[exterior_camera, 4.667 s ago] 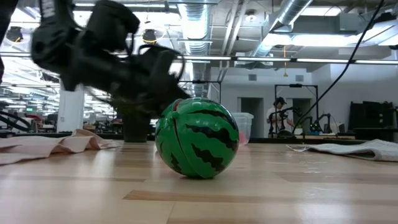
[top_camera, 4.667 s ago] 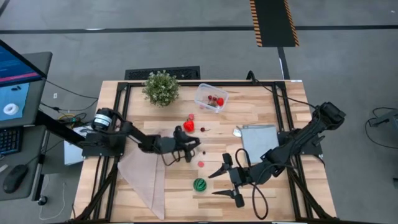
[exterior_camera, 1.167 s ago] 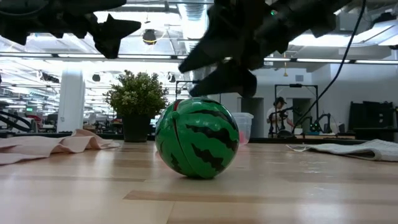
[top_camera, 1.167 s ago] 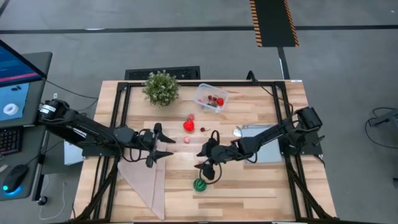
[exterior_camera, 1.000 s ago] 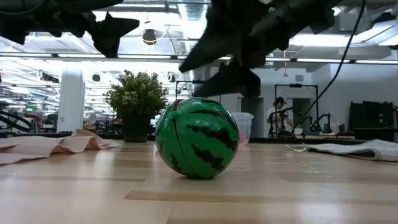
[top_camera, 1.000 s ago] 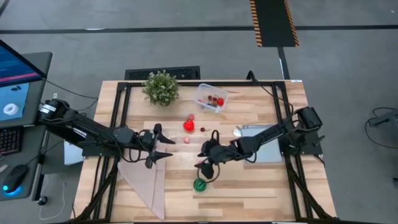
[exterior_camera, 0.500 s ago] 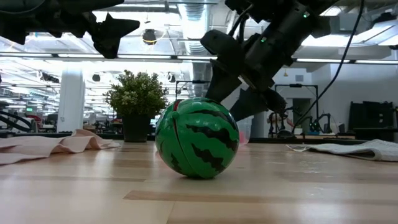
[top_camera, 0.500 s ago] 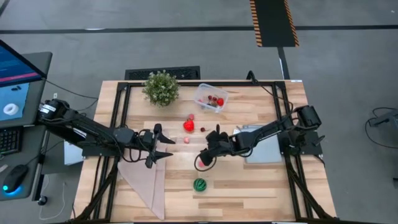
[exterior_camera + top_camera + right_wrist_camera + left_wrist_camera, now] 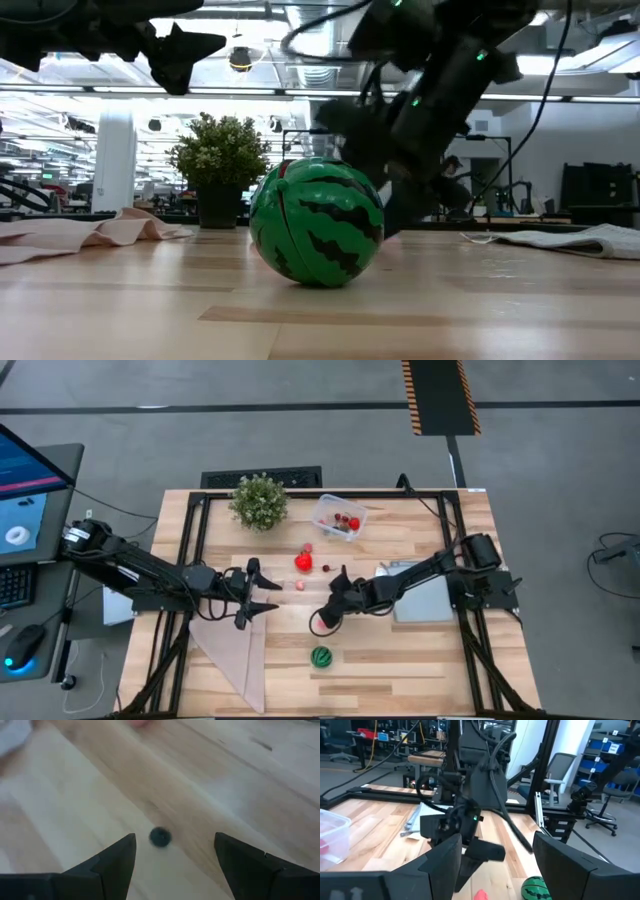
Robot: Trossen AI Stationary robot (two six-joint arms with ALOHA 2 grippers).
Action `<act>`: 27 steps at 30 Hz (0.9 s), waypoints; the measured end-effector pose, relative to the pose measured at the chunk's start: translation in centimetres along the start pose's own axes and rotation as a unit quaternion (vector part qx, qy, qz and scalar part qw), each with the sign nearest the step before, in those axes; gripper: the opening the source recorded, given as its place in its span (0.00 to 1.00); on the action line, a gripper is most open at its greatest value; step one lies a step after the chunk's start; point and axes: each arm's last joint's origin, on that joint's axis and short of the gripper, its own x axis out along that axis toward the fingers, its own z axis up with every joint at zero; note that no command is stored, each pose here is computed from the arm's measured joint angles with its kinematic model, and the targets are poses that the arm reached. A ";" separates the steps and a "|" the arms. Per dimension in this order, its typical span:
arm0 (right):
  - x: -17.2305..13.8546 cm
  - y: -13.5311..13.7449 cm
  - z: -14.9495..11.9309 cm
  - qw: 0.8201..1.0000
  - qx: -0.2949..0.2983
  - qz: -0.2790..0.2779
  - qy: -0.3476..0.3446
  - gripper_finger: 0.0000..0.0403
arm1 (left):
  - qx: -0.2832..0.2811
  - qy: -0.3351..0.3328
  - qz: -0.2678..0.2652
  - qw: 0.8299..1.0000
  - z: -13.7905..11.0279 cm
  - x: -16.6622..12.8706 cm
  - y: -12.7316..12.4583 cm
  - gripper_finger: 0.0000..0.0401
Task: Pick and placing Produce into tupperware
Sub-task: Put the blueberry into the transparent bin
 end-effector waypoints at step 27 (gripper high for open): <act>0.8 0.9 0.5 0.999 0.012 -0.035 0.033 0.51 | 0.001 0.002 0.001 1.000 0.0 0.0 0.0 0.59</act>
